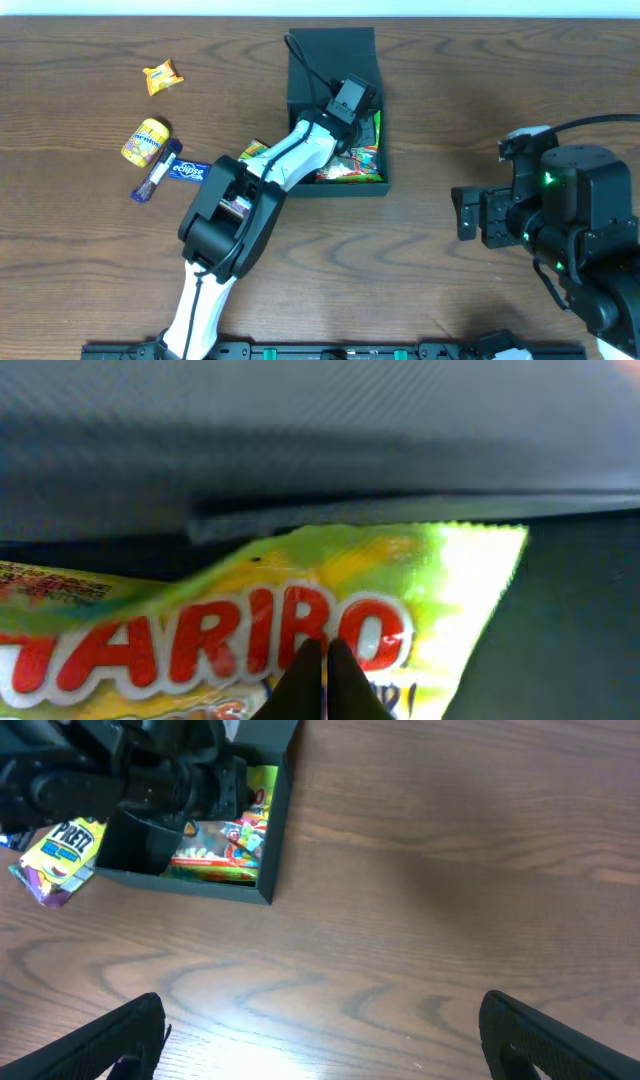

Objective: Pack container
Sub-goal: 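Open the left gripper and push the bag flat inside the box, then move the left gripper back to the yellow Mentos bottle and grasp it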

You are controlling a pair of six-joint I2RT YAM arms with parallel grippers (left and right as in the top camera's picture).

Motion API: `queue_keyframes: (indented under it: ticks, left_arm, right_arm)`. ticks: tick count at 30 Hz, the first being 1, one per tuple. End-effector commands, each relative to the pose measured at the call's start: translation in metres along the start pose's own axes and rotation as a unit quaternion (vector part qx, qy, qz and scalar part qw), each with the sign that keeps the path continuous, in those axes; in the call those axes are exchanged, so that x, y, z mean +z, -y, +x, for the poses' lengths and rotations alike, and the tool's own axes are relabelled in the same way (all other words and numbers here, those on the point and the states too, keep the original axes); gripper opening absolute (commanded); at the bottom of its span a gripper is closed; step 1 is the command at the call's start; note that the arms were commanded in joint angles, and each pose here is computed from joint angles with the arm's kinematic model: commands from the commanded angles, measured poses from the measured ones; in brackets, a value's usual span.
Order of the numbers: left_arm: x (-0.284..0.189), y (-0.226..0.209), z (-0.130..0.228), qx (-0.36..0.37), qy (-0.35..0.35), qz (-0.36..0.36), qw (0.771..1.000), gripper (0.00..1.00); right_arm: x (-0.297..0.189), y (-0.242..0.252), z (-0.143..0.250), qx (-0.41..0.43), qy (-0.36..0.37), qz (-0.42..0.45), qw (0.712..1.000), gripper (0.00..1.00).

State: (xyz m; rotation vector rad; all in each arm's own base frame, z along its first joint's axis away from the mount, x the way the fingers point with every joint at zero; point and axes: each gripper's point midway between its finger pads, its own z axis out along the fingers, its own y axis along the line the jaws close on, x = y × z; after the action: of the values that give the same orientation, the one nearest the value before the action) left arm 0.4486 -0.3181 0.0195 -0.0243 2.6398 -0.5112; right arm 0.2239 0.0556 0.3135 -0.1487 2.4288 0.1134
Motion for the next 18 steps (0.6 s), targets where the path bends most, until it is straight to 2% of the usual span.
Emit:
queue_keyframes:
  ticks: [1,10,15,18]
  left_arm:
    - [0.009,-0.002,0.002,0.013,-0.005,-0.005,1.0,0.06]
    - [-0.008,0.014,-0.019,0.044,0.027,0.017,0.999,0.06]
    - [-0.07,0.043,-0.07,0.084,0.109,0.038,0.99,0.06]
    - [-0.124,0.035,-0.108,0.09,0.191,-0.012,0.977,0.06]
  right_arm:
    - [-0.001,0.004,0.0,-0.004,0.002,0.008,1.0,0.99]
    - [-0.001,0.004,0.0,-0.004,0.002,0.008,1.0,0.99]
    - [-0.001,0.004,0.0,-0.004,0.002,0.008,1.0,0.99]
    - [-0.001,0.004,0.0,-0.004,0.002,0.008,1.0,0.99]
